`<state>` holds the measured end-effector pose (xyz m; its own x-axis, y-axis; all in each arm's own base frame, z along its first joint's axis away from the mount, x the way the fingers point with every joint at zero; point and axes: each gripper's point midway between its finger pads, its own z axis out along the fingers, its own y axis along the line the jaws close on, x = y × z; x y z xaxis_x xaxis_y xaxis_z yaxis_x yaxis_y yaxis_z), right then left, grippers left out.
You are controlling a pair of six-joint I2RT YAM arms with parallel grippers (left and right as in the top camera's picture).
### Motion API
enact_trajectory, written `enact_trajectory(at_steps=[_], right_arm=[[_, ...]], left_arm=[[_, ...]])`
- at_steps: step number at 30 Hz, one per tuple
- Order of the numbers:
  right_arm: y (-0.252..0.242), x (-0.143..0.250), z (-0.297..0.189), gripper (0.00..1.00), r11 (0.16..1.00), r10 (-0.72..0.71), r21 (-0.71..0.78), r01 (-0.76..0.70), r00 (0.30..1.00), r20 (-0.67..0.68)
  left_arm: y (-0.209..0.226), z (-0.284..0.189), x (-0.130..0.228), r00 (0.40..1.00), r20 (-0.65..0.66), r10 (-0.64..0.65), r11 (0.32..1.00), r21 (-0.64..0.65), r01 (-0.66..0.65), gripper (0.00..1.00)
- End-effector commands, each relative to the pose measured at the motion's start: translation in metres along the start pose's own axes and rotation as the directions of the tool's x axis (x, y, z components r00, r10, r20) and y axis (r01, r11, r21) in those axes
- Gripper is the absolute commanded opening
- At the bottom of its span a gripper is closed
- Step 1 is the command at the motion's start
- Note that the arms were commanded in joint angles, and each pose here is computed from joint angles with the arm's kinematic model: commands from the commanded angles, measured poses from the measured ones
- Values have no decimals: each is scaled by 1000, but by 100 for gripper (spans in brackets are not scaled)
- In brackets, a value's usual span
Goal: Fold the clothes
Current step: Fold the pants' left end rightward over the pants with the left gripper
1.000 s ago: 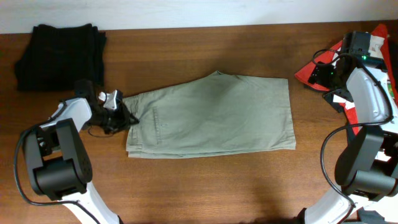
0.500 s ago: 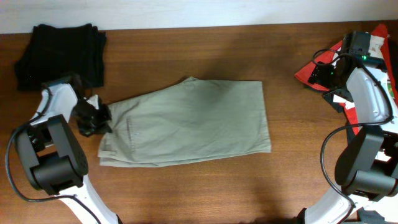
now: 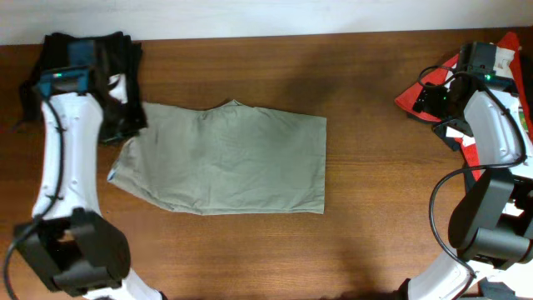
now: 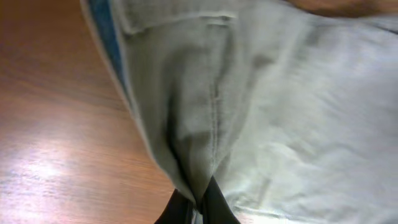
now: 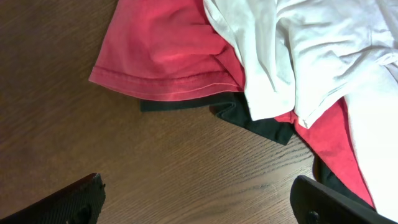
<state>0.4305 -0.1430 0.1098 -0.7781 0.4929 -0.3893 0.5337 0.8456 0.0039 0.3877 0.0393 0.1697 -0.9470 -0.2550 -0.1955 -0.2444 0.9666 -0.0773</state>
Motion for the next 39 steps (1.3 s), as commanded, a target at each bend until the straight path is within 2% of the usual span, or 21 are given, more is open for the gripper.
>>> enact_trajectory(at_steps=[1, 8, 14, 21, 35, 37, 39], right_arm=[[-1, -6, -3, 99, 1000, 14, 5, -14, 1000, 15], [-1, -6, -3, 99, 1000, 14, 5, -14, 1000, 15], [-1, -6, -3, 99, 1000, 14, 5, -14, 1000, 15], [-1, -6, -3, 99, 1000, 14, 5, -14, 1000, 15], [-1, -6, -3, 99, 1000, 14, 5, -14, 1000, 15], [-1, -6, -3, 99, 1000, 14, 5, -14, 1000, 15], [-1, -5, -3, 98, 1000, 13, 5, -13, 1000, 15]], left_arm=[[-45, -23, 2, 994, 73, 80, 996, 30, -82, 1], [-122, -15, 17, 973, 92, 212, 972, 83, -220, 1], [-175, -20, 18, 941, 185, 282, 942, 132, -309, 1], [-203, -24, 27, 916, 219, 336, 916, 148, -372, 1], [-264, -25, 89, 851, 183, 493, 822, 223, -524, 1], [-261, -22, 88, 850, 180, 494, 829, 196, -524, 1], [-238, -19, 70, 875, 195, 444, 883, 69, -464, 1]])
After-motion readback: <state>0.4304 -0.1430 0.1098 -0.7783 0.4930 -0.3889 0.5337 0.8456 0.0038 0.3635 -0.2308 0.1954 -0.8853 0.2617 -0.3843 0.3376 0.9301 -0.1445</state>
